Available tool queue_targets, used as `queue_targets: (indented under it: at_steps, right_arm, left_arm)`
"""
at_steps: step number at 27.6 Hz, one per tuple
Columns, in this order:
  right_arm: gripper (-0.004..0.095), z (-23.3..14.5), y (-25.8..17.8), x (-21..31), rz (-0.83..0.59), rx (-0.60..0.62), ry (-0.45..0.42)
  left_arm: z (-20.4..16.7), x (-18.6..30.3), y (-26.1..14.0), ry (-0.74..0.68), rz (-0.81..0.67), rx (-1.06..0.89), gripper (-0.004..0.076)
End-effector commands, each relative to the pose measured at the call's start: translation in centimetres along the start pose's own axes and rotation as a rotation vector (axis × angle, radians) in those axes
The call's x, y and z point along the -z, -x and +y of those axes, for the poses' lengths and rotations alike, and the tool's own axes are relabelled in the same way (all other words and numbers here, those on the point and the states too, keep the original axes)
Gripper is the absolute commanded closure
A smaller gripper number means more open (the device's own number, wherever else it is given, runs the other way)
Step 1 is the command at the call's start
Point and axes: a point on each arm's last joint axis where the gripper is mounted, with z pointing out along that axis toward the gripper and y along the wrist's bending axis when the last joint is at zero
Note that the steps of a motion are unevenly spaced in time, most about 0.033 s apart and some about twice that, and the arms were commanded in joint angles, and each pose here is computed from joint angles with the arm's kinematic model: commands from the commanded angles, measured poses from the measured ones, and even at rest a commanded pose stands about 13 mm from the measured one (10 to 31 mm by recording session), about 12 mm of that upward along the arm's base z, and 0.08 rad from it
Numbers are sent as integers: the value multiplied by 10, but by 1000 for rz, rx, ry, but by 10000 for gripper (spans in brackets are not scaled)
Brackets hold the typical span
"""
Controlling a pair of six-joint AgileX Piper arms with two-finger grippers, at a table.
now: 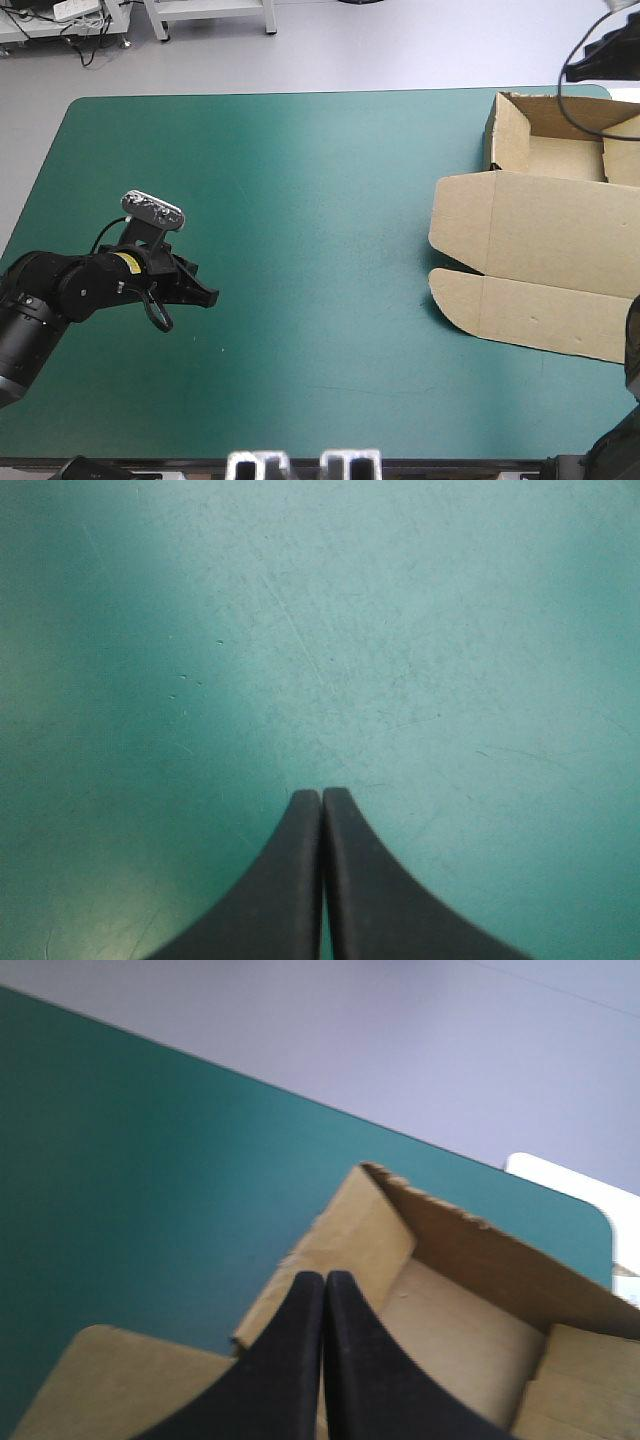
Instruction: Fold the box
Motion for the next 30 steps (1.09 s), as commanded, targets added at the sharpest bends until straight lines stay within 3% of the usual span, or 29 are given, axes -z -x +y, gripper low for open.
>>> queue_targets:
  at_steps: [1,7,14,21,26,30]
  right_arm:
    - [932,50,5,22,-7,78,95]
    - [932,104,-38,16,155,137,240]
    - [931,143,-124,12,333,131,394]
    - [932,162,-185,32,301,66,328]
    - [932,163,-222,66,335,29,150]
    - [932,165,-227,73,379,16,149]
  left_arm:
    - [-1,10,7,9,-73,1,734]
    - [0,8,3,17,-39,-15,734]
    - [4,8,0,53,-14,-36,734]
    - [3,7,-9,51,73,-25,734]
    - [4,-5,-26,54,141,44,734]
    - [3,-16,-42,46,217,68,734]
